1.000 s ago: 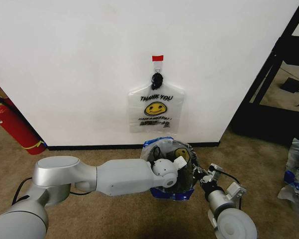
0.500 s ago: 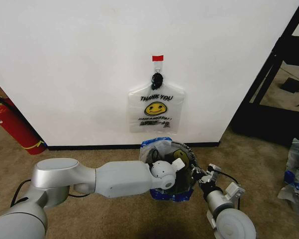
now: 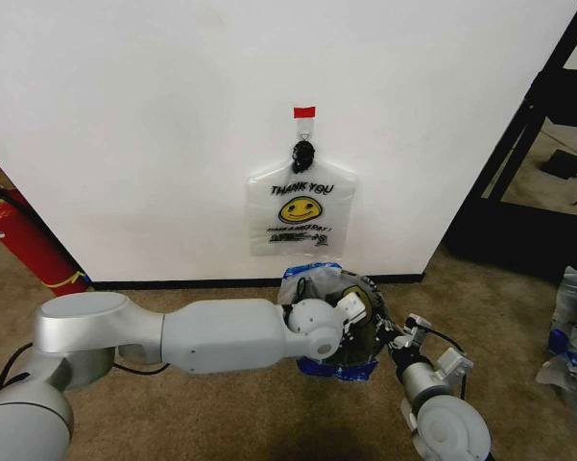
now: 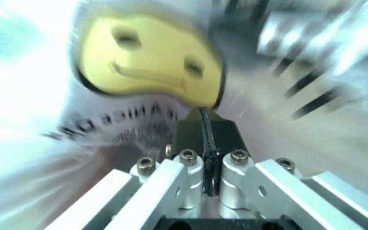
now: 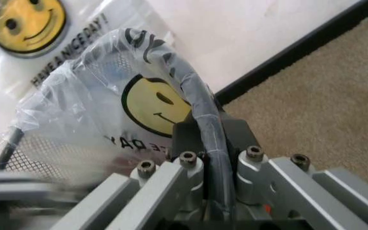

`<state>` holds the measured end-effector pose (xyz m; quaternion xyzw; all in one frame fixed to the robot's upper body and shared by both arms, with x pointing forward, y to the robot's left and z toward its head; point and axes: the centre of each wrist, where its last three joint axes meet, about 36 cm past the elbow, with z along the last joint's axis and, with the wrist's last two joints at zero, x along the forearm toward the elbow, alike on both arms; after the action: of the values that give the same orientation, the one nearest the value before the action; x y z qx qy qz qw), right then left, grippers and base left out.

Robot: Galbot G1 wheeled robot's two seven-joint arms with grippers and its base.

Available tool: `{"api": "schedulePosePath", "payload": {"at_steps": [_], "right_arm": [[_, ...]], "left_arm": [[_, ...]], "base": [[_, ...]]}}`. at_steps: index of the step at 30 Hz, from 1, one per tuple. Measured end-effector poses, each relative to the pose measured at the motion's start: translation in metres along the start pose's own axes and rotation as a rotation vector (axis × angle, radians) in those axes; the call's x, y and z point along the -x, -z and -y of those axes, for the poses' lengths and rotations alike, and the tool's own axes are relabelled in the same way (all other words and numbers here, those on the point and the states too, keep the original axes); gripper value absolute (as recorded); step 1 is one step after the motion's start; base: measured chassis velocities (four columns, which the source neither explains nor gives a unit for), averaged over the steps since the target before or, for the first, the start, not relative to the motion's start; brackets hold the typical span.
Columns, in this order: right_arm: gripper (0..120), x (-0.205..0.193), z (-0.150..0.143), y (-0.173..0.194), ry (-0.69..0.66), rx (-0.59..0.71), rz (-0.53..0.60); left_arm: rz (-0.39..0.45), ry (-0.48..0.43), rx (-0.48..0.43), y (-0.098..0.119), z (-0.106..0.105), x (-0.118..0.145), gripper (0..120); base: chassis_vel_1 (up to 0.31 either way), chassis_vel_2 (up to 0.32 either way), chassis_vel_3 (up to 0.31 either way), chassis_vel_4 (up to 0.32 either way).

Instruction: Pick up the garbage bag from the wall and place it over the trash bin.

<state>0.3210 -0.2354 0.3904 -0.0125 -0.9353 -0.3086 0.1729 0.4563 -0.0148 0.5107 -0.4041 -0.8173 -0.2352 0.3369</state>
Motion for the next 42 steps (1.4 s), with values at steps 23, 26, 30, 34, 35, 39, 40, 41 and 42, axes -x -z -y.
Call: {"api": "schedulePosePath", "payload": {"at_steps": [23,26,30,34,35,39,40,41,42], "right_arm": [[0,0.003,-0.002,-0.013,-0.005,0.086,-0.043],[0,-0.003,-0.001,-0.01,0.016,0.078,-0.044],[0,-0.009,-0.001,-0.008,0.043,0.086,-0.053],[0,-0.011,0.0,-0.006,0.056,0.094,-0.063],[0,-0.01,0.0,-0.005,0.059,0.093,-0.065],[0,-0.009,-0.001,-0.004,0.067,0.09,-0.074],[0,-0.008,-0.001,-0.004,0.071,0.089,-0.08],[0,-0.008,-0.001,-0.004,0.072,0.088,-0.081],[0,-0.008,-0.002,-0.004,0.075,0.087,-0.083]], "left_arm": [[0.424,0.25,-0.641,-0.153,-0.127,-0.135,7],[0.412,0.218,-0.692,-0.147,-0.146,-0.131,18],[0.385,0.142,-0.75,-0.143,-0.164,-0.123,31],[0.333,0.063,-0.806,-0.151,-0.179,-0.11,48],[0.324,0.048,-0.817,-0.153,-0.181,-0.109,51],[0.298,0.014,-0.835,-0.157,-0.184,-0.104,63],[0.294,0.002,-0.837,-0.157,-0.186,-0.102,69],[0.294,0.0,-0.837,-0.157,-0.186,-0.101,71],[0.293,-0.004,-0.837,-0.157,-0.187,-0.1,74]], "base": [[0.0,0.0,0.0,0.0],[0.0,0.0,0.0,0.0],[0.0,0.0,0.0,0.0],[0.0,0.0,0.0,0.0],[0.0,0.0,0.0,0.0],[0.0,0.0,0.0,0.0],[0.0,0.0,0.0,0.0],[0.0,0.0,0.0,0.0],[0.0,0.0,0.0,0.0]]}}
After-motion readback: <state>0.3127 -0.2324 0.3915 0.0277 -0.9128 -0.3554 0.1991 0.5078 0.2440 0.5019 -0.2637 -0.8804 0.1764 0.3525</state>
